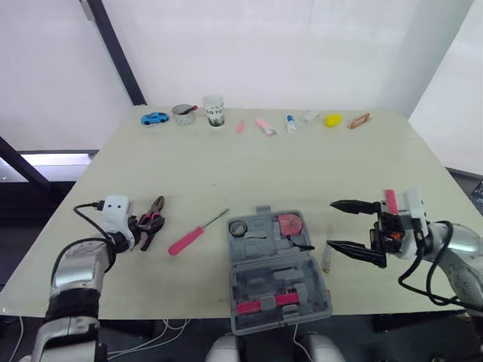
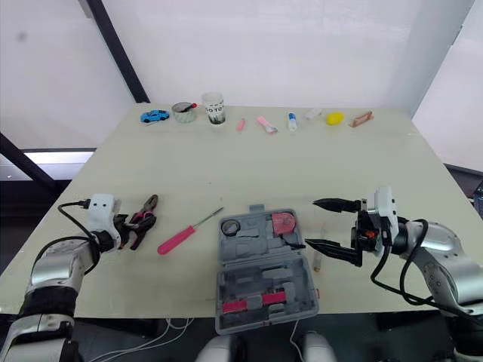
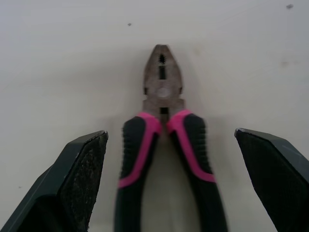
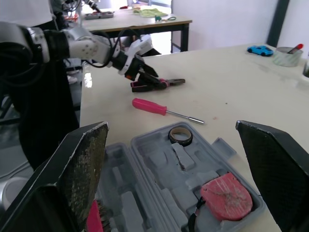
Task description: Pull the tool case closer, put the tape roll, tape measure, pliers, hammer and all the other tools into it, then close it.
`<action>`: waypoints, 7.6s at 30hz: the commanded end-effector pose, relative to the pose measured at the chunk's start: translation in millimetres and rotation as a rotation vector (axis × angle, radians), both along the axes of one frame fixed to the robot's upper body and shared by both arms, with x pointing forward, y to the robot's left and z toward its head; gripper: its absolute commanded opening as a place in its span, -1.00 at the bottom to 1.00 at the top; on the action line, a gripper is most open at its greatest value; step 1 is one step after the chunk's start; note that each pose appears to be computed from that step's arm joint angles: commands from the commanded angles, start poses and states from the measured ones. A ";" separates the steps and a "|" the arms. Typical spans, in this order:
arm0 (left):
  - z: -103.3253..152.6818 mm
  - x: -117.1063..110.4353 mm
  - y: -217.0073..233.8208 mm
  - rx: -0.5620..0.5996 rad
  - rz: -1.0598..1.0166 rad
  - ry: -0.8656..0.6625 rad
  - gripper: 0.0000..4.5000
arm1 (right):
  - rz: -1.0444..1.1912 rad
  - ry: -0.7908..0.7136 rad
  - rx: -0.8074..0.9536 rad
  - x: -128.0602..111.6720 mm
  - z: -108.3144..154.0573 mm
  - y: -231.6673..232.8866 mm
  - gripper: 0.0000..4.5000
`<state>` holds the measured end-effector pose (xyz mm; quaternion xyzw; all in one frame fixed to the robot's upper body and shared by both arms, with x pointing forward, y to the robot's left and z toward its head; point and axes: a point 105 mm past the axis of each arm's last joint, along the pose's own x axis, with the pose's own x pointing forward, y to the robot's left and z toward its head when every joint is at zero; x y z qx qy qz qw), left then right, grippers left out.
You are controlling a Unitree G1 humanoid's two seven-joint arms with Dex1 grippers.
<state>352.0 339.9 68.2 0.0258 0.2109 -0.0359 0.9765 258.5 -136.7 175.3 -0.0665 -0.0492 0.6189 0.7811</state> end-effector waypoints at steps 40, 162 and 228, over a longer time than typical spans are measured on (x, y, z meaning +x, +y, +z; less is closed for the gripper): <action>102.7 -4.4 -187.5 0.322 -1.477 0.141 0.07 | -0.045 -0.070 -0.385 44.5 -10.9 49.9 1.00; 121.9 -98.9 -87.5 0.066 -1.332 -0.066 0.98 | 0.076 -0.222 -0.707 78.4 -42.8 85.7 -0.56; 109.2 -102.2 -99.7 -0.066 -1.224 -0.146 1.00 | -0.062 0.162 -0.665 78.5 -176.9 87.5 -0.99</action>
